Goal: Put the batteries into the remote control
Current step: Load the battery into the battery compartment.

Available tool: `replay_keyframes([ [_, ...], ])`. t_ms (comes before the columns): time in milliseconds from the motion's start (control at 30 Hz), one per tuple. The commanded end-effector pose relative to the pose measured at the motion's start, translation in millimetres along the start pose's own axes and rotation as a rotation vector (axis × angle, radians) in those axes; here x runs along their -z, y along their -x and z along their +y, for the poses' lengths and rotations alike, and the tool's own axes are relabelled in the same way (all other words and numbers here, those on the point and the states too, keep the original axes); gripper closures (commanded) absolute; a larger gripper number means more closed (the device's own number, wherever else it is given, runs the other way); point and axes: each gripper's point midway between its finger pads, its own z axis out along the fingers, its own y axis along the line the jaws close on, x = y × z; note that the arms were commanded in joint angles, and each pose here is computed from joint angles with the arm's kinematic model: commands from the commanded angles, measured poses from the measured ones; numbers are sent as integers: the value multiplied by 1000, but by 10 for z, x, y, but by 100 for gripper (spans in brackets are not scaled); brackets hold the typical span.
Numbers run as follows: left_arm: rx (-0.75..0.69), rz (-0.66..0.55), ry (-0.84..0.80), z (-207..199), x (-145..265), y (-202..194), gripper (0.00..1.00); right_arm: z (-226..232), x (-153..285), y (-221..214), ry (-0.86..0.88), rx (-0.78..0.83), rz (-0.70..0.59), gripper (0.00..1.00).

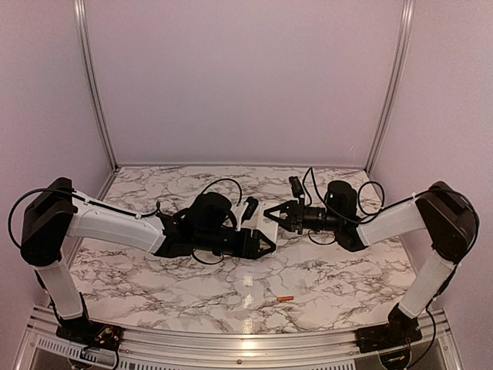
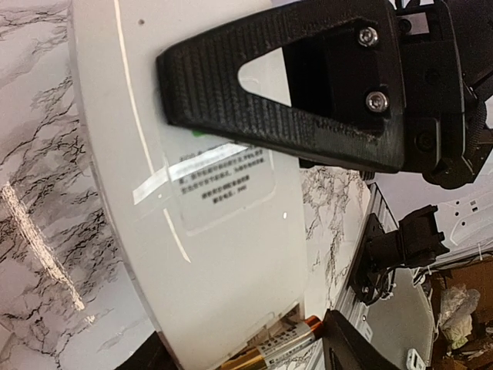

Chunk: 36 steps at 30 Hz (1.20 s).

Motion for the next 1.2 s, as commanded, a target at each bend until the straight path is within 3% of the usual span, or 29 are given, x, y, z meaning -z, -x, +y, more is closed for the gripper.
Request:
replay_keyframes([
  [0,-33,194,235,761,38,-623,40,240,-20,-7,70,-92,51,100],
  [600,1,179,210,734,7,-524,32,211,-43,-14,64,-98,55,100],
  [733,7,176,212,751,9,-520,35,212,-44,-23,65,-97,57,100],
  [1000,10,172,164,699,14,-534,51,251,-40,-5,80,-87,53,100],
  [1067,14,173,152,684,18,-539,49,270,-37,-4,88,-83,53,100],
  [1167,10,143,111,590,60,-468,40,285,-34,-4,92,-75,53,100],
])
